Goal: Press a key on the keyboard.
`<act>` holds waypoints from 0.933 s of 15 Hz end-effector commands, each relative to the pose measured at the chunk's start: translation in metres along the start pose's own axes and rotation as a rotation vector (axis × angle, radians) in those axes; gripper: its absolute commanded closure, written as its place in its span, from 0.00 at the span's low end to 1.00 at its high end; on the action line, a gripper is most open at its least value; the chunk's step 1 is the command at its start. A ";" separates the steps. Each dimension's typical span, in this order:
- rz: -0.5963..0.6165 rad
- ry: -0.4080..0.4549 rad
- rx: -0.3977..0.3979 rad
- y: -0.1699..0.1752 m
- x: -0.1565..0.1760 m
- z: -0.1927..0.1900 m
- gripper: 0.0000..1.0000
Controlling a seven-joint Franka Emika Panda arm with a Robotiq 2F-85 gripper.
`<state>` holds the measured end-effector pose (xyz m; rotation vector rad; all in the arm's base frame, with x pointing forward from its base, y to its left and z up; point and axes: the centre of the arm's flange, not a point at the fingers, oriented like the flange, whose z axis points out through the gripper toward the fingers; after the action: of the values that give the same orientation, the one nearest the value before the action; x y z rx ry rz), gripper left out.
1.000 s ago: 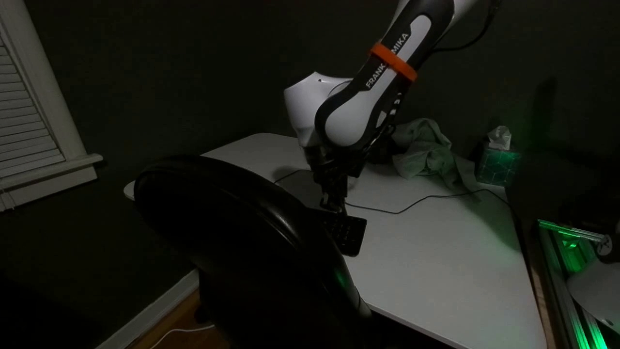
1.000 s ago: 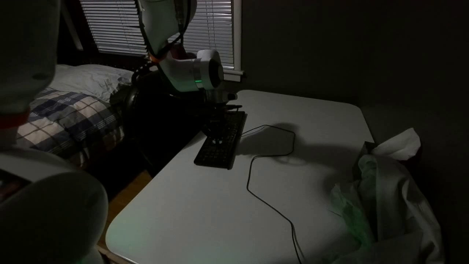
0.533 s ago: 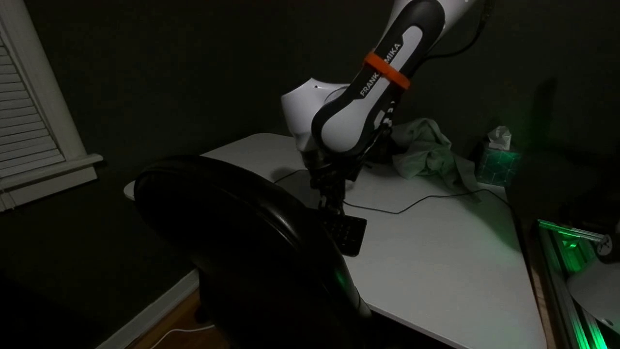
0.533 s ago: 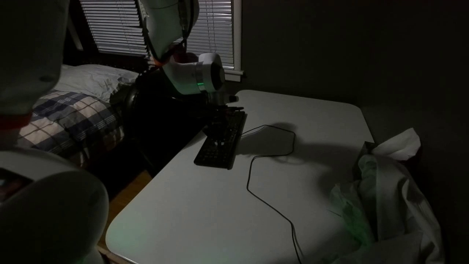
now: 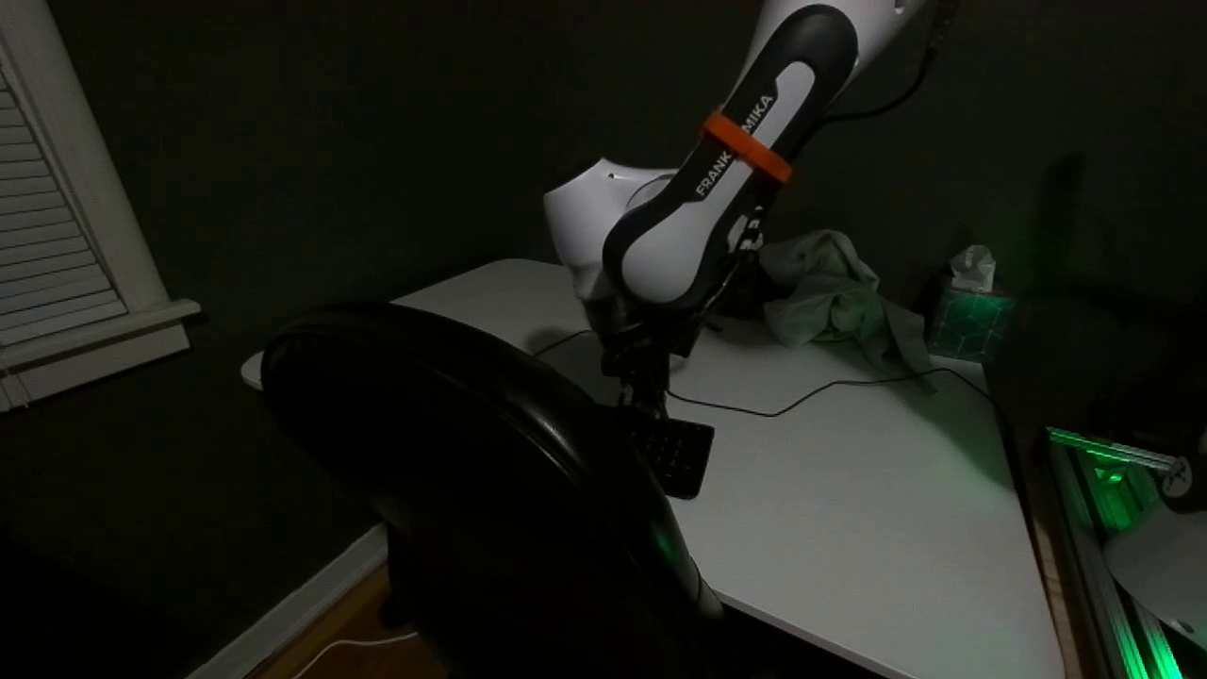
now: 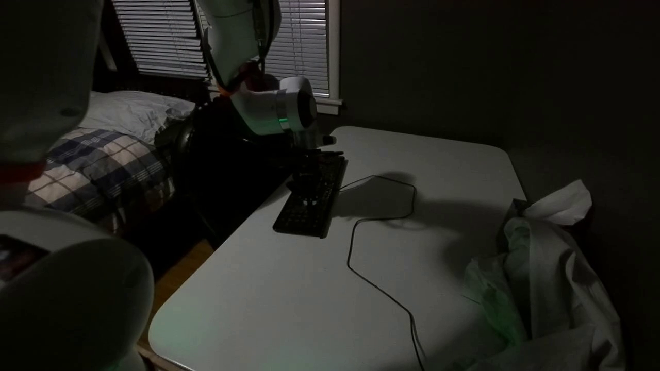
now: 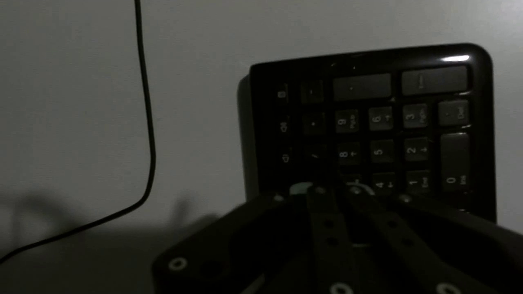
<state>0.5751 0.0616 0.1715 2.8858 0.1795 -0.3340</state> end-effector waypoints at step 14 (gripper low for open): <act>-0.024 -0.013 -0.051 -0.010 0.007 0.022 1.00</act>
<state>0.5750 0.0639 0.1632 2.8578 0.2127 -0.3411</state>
